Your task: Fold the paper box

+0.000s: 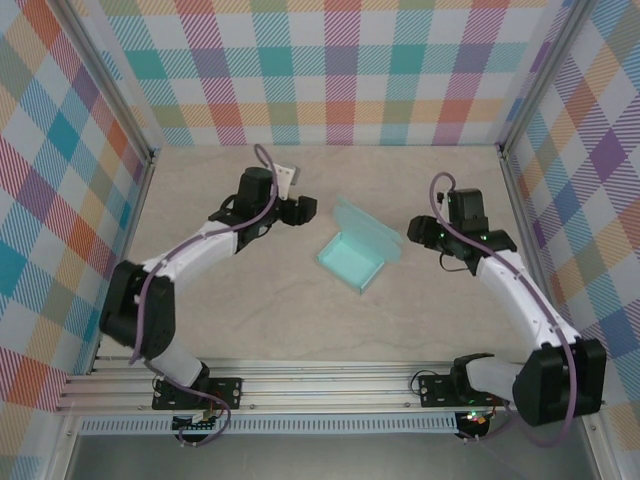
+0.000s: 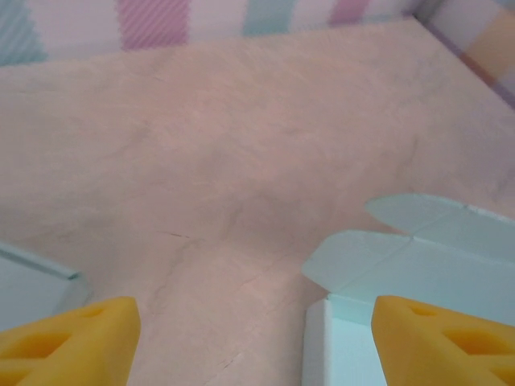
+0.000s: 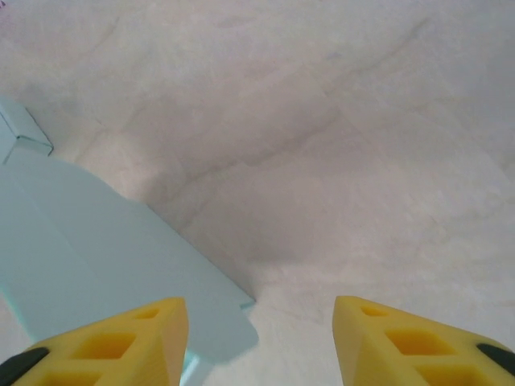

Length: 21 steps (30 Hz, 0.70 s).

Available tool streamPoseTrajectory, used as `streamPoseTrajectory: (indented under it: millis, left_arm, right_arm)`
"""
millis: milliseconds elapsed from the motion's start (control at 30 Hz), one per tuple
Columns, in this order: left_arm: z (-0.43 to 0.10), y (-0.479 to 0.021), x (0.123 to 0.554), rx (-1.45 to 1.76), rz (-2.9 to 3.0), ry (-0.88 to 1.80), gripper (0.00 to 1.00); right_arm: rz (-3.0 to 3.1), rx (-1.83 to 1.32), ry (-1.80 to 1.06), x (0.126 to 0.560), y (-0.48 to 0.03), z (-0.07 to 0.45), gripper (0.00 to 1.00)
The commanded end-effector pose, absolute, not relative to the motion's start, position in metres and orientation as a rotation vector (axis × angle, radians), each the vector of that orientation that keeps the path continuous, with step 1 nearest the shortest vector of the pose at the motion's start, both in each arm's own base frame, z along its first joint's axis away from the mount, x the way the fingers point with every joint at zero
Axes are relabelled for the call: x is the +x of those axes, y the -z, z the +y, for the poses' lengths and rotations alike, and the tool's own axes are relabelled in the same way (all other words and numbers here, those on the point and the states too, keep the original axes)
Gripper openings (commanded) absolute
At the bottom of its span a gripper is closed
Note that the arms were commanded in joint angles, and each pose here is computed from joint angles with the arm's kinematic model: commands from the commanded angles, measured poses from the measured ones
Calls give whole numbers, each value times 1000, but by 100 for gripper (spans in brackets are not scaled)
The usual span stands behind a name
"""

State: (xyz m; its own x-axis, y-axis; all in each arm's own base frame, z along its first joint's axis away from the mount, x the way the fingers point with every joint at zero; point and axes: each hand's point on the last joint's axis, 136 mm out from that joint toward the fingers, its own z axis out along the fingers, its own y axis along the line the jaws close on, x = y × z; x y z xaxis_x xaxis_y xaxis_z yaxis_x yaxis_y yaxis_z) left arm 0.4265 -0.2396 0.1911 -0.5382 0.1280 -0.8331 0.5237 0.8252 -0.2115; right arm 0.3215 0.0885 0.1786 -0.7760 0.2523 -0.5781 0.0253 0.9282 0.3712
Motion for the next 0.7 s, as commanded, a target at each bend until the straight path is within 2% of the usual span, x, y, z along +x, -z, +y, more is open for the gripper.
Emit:
streamPoseTrajectory:
  millis: [0,133,333,667]
  left_arm:
    - [-270,-180,418,815,2054,729,76]
    - [-294,-170,410,1070,1997,847,77]
    - [-306,-156,403,1244,1938,910,77]
    - [-307,-131,424,1301,1979,792,77]
  right_arm:
    - [2444,155,-451,291,-183,86,53]
    - [2409,84,-570,272,-199,99,54]
    - [2411,-11,-634,261,-201,115,56]
    - [2471,-135,-541,272,-175,129,60]
